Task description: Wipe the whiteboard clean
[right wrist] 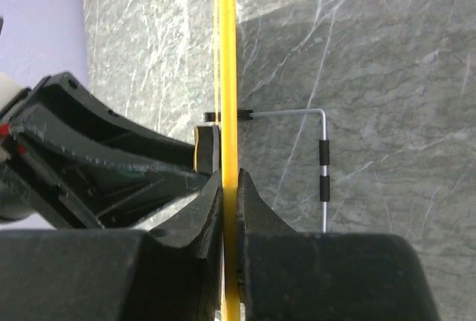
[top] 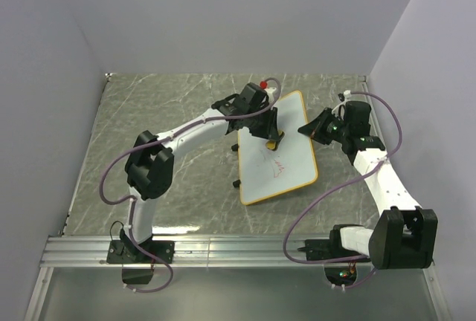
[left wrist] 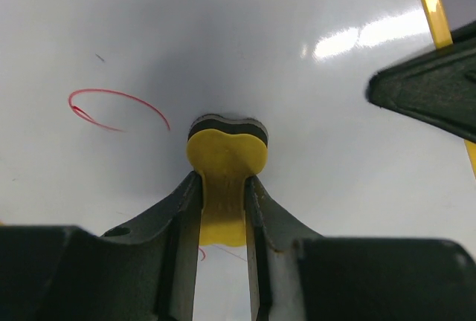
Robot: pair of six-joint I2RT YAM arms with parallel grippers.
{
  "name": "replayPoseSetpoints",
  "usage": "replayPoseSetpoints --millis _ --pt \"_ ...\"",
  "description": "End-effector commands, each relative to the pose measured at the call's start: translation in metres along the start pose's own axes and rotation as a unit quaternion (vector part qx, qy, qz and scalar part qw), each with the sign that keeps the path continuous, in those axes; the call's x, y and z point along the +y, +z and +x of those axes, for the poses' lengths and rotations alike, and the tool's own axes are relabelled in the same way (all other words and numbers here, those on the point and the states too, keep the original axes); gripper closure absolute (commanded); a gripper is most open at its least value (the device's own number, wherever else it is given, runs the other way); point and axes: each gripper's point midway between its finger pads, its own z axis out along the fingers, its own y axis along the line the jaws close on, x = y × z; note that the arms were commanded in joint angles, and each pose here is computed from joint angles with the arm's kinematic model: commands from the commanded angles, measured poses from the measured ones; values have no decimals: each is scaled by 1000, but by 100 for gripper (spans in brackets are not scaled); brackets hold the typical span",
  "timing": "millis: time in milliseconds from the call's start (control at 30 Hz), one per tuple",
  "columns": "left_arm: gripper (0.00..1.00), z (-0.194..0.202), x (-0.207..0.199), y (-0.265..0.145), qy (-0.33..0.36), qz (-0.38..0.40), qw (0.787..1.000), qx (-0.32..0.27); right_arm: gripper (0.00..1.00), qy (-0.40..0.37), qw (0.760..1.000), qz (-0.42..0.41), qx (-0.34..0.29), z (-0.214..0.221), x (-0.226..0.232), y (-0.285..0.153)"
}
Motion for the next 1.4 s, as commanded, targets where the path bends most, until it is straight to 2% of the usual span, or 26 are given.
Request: replayPoseSetpoints --millis 0,167,267,400,633,800,833,933,1067,1200,1367 --pt "100 -8 32 14 -25 -35 999 -2 100 -4 999 34 37 28 -18 1" --pt "100 -9 92 12 -71 -71 995 -1 100 -2 999 35 34 29 -19 -1" --pt "100 1 111 12 -80 -83 993 8 100 -3 999 37 34 28 -20 -1" --pt "100 14 113 13 -82 -77 994 15 100 -3 999 37 32 26 -19 0" --pt "100 6 83 7 -60 -40 997 11 100 3 999 36 36 26 -20 5" --pt "100 -24 32 1 -19 -3 1000 -13 100 7 999 33 36 26 -20 7" --pt "100 -43 17 -5 -8 8 999 -32 100 7 999 32 36 27 -20 8" --pt "100 -62 -3 -10 -4 26 999 -43 100 11 999 32 38 29 -22 8" --pt "100 -67 -11 -9 -9 36 998 -41 100 11 999 32 35 29 -22 7" --pt "100 -59 15 -2 -22 -6 999 -40 100 9 999 34 34 31 -23 4" --pt "100 -56 79 6 -77 -53 995 -34 100 10 999 34 36 37 -25 2"
